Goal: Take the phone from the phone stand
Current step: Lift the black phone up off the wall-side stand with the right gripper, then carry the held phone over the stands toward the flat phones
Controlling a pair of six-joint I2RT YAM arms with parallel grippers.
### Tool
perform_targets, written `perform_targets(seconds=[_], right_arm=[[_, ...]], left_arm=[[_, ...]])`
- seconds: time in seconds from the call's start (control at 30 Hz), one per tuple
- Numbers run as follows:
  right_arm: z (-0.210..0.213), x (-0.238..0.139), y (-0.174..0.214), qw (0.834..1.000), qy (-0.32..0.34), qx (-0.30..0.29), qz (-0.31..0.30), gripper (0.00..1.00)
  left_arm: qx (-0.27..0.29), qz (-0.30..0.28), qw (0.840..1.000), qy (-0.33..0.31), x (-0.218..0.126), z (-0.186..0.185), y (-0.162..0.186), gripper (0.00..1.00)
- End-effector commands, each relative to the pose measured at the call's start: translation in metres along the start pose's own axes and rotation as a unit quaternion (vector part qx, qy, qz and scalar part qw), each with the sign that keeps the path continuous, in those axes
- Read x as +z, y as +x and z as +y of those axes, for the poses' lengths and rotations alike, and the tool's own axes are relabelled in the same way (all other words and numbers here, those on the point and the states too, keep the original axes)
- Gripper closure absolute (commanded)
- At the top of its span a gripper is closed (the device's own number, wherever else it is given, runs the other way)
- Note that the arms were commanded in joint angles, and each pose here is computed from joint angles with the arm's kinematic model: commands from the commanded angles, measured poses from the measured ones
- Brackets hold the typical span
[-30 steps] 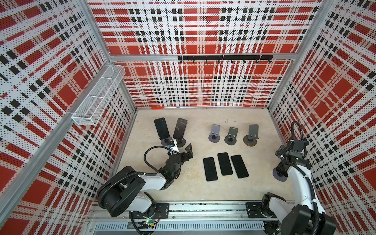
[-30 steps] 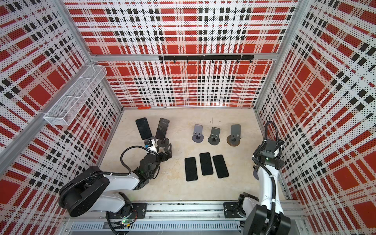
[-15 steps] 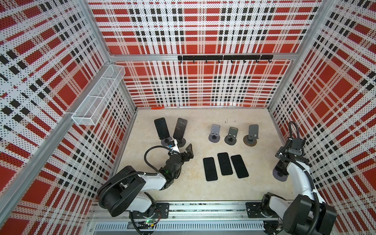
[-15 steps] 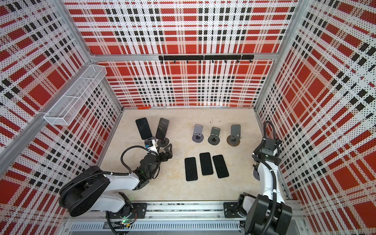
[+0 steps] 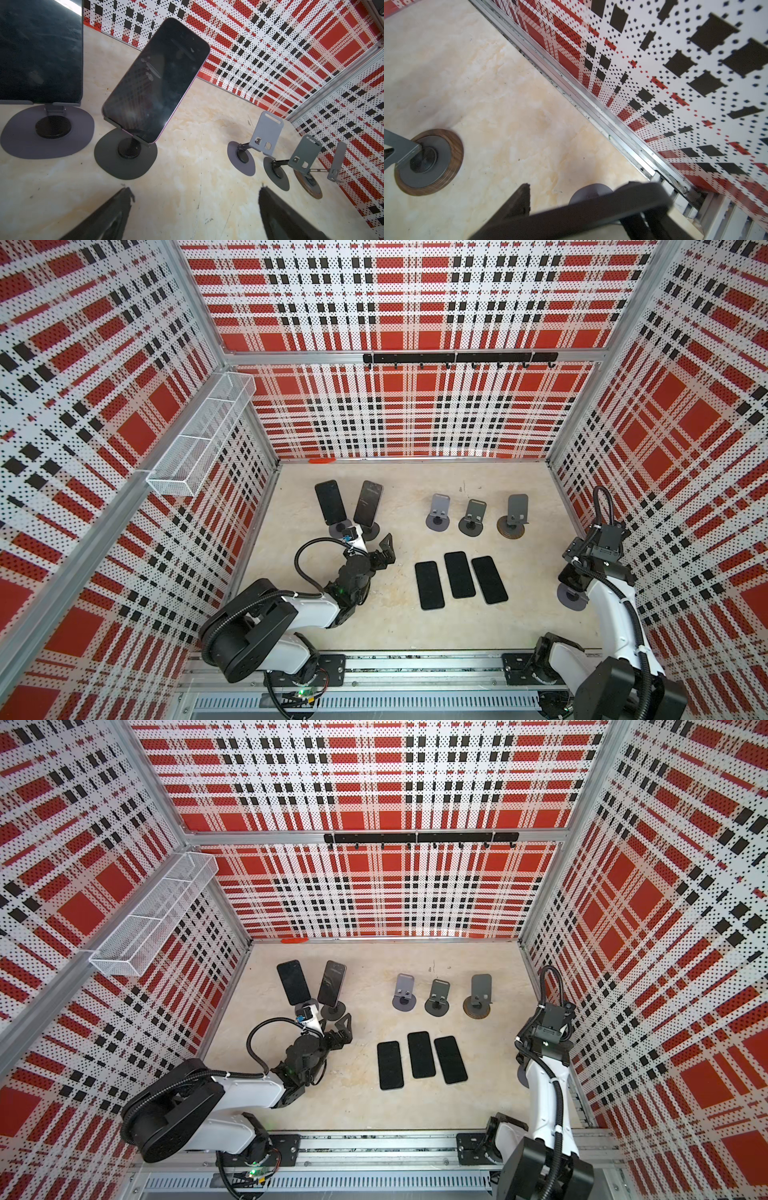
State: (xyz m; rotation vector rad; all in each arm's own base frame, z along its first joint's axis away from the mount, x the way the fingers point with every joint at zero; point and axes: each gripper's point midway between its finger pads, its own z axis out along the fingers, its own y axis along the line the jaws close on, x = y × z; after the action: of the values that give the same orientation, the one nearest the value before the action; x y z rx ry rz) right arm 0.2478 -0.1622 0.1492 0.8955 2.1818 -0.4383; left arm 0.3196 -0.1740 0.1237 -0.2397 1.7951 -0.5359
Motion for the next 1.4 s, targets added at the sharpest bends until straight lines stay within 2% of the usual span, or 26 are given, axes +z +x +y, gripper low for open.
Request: perform_targets(seconds=[0.0,0.53,0.87,1.03,1.17,1.37], right_arm=[[0.005,-0.007,-0.013,0.999,-0.023,0.004,-0.025,0.37],[0.041,-0.024,-0.013,0.991,-0.133,-0.009,-0.027,0.37],[0.115,-0.041,0.005,0.966,-0.239,-0.095,0.006,0.37],[0.144,-0.053,0.009,0.951,-0.290,-0.110,0.010,0.38],[0.160,-0.053,0.019,0.947,-0.288,-0.139,0.017,0.38],[0.166,-0.035,0.037,0.948,-0.245,-0.195,0.047,0.38]], left_arm=[[-0.007,-0.011,1.000,0.005,0.004,-0.005,-0.007,0.02],[-0.010,-0.003,1.000,0.003,0.007,-0.004,-0.002,0.02],[-0.013,-0.002,1.000,0.002,0.009,-0.001,-0.003,0.02],[-0.013,-0.005,1.000,0.001,0.007,0.000,-0.004,0.02],[-0.015,-0.007,1.000,0.000,0.007,0.001,-0.006,0.02],[-0.016,-0.008,1.000,0.000,0.006,0.002,-0.007,0.02]])
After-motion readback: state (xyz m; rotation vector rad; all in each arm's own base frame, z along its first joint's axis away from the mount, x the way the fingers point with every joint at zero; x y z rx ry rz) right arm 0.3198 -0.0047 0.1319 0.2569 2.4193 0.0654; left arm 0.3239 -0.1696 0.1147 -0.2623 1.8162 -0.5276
